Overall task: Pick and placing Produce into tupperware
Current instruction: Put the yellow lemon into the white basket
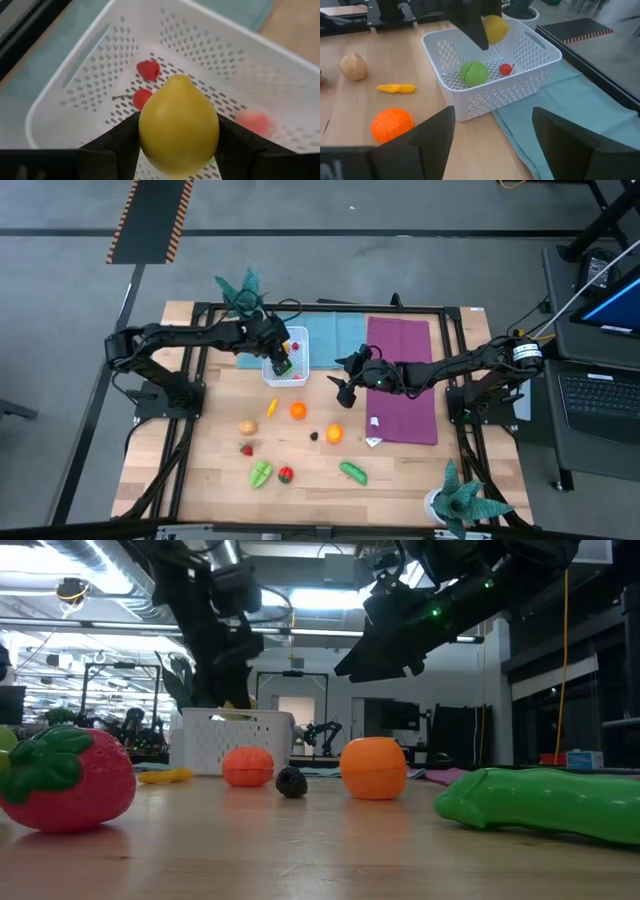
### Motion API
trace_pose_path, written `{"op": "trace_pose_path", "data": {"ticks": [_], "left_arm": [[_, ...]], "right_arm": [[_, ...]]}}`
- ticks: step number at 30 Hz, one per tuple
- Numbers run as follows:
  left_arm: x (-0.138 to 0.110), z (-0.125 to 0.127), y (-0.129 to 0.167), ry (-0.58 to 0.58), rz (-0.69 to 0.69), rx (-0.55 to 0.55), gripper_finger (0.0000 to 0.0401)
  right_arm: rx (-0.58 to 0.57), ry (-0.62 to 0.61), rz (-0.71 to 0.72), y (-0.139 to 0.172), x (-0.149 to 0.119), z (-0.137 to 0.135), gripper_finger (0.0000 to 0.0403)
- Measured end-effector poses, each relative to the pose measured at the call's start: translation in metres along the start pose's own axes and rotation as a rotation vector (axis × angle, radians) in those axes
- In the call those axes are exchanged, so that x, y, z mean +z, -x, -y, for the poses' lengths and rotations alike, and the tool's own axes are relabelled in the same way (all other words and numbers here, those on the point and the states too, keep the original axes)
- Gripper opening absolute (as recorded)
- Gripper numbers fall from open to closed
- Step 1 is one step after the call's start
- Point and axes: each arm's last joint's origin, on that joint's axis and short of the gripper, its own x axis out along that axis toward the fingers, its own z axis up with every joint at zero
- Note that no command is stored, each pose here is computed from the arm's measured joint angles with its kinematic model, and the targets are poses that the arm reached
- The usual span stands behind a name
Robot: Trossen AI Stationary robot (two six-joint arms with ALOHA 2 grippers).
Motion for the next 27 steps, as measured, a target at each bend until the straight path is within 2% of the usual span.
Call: {"op": "trace_pose_path", "data": {"ticks": [9,16,27], "left_arm": [[-0.002,0.001,-0.026,-0.032,-0.051,0.022,0.0198],[-0.002,-0.003,-0.027,-0.039,-0.033,0.145,0.0209],[-0.002,-0.003,-0.027,-0.039,-0.032,0.150,0.0212]], "right_arm": [[-0.001,0.002,-0.006,0.000,-0.001,0.000,0.0267],[-0.001,0.003,-0.007,0.000,-0.001,0.000,0.0267],[-0.001,0.003,-0.007,0.000,-0.001,0.000,0.0267]]}}
